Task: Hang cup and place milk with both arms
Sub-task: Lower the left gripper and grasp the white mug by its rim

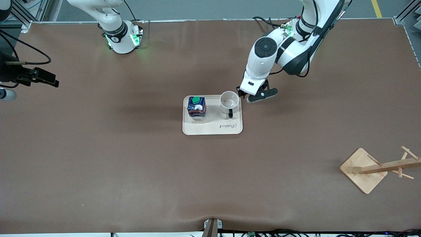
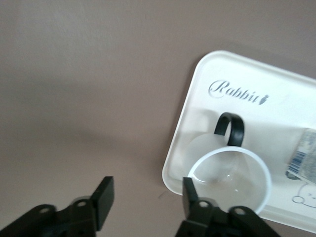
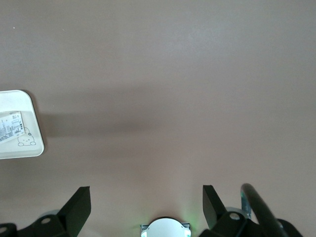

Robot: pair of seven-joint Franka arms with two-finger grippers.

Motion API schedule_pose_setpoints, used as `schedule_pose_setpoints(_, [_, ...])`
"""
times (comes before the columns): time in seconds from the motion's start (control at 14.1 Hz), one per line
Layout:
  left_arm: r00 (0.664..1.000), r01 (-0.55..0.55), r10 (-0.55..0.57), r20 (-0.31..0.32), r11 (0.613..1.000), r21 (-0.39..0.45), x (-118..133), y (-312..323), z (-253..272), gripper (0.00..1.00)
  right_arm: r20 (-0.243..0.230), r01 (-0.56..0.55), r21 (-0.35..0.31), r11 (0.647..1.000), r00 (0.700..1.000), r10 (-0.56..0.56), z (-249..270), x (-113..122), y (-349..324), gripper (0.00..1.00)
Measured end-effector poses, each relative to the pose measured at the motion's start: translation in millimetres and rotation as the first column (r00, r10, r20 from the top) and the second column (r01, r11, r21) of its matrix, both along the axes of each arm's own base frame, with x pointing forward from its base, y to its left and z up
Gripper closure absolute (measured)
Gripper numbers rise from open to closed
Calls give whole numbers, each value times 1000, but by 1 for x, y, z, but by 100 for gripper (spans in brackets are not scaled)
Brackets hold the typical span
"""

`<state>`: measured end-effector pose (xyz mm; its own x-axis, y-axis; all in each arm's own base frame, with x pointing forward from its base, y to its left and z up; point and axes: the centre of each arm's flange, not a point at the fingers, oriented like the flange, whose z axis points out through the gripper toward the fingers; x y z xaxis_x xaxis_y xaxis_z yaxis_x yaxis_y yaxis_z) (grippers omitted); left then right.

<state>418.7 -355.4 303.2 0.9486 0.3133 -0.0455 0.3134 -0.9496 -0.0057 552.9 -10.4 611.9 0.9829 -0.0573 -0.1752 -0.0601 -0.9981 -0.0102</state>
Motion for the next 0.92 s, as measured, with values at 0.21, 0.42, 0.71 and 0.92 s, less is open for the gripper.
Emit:
schedule_pose_setpoints(0.21, [1000, -12, 12, -27, 1000, -15, -6, -12, -15, 40, -9, -3, 0, 1000, 1000, 3, -5, 3, 2, 0])
schedule_pose_setpoints(0.42, [999, -27, 26, -29, 999, -36, -15, -29, -22, 41, -7, -3, 0, 1000, 1000, 3, -4, 3, 2, 0])
schedule_pose_setpoints(0.71, [998, -30, 27, -56, 998, -47, -18, -32, -37, 44, -12, -9, 0, 1000, 1000, 9, -5, 3, 5, 0])
schedule_pose_setpoints(0.92, [997, -34, 29, -74, 998, -55, -17, -34, -47, 46, -30, -21, 1, 1000, 999, 21, -11, 5, 11, 0])
